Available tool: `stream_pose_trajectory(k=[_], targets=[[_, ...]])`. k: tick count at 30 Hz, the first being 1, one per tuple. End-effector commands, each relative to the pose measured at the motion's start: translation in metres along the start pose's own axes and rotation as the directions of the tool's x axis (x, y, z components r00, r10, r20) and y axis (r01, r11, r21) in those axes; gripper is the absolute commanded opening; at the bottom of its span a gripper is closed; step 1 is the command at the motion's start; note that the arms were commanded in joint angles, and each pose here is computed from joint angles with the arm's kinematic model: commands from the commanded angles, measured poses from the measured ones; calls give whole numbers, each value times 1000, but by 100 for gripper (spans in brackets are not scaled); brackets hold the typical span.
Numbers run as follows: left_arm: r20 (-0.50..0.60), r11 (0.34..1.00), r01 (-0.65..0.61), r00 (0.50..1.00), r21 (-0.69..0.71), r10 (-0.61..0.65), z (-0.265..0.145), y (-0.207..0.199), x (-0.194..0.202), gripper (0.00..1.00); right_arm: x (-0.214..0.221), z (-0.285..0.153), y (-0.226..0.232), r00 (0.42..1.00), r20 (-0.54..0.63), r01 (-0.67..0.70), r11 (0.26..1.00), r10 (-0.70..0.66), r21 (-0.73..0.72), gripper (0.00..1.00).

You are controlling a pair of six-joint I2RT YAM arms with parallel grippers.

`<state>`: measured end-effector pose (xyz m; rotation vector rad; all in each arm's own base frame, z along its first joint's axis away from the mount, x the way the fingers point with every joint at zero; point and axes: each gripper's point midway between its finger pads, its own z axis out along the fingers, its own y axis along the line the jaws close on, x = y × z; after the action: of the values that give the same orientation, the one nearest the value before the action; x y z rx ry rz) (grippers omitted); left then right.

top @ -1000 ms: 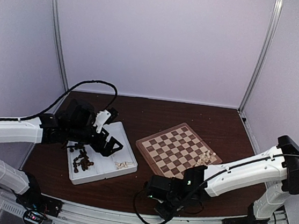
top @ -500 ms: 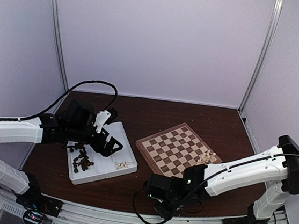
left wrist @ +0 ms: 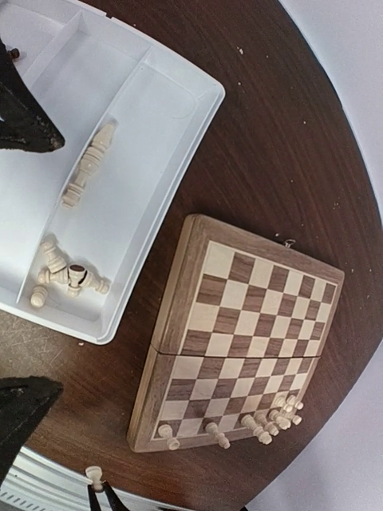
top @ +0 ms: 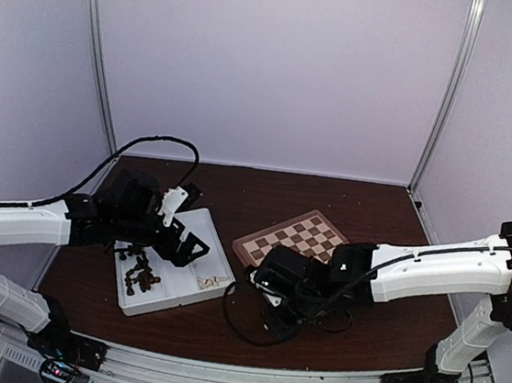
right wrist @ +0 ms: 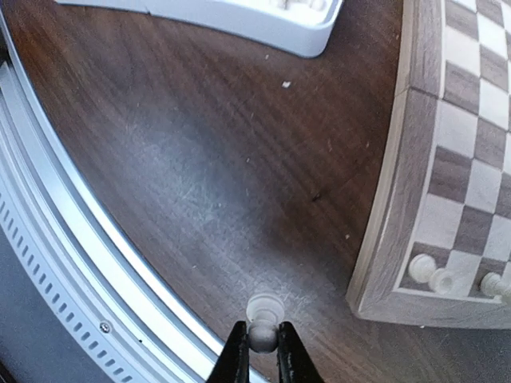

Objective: Set up the chess pieces on the board
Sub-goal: Pick up the chess piece at the center of the board, then place the chess piece on the chessboard.

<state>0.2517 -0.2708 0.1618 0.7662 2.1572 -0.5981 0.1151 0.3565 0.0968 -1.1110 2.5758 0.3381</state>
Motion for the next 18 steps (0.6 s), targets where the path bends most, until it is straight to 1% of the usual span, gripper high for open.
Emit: stream_pose_trajectory(k=[1,6,8,13,18], targets=[[46,1000,-21,999,-12,22,-8,1,-15,98,-44,-22,-16,993,117,14,1000,-16,15,12],[46,1000,-25,999,-18,26,-9,1,-17,98,-78,-29,-47,986,159,-65,997,59,34,10],[46,999,-27,999,-23,28,-10,2,-17,98,-82,-29,-65,985,149,-97,993,86,65,10],[45,999,-36,998,-36,38,-12,4,-17,98,-73,-37,-119,980,116,-178,969,159,173,9],[42,999,-34,998,-33,36,-9,4,-16,98,-58,-44,-165,965,101,-261,937,243,233,10]])
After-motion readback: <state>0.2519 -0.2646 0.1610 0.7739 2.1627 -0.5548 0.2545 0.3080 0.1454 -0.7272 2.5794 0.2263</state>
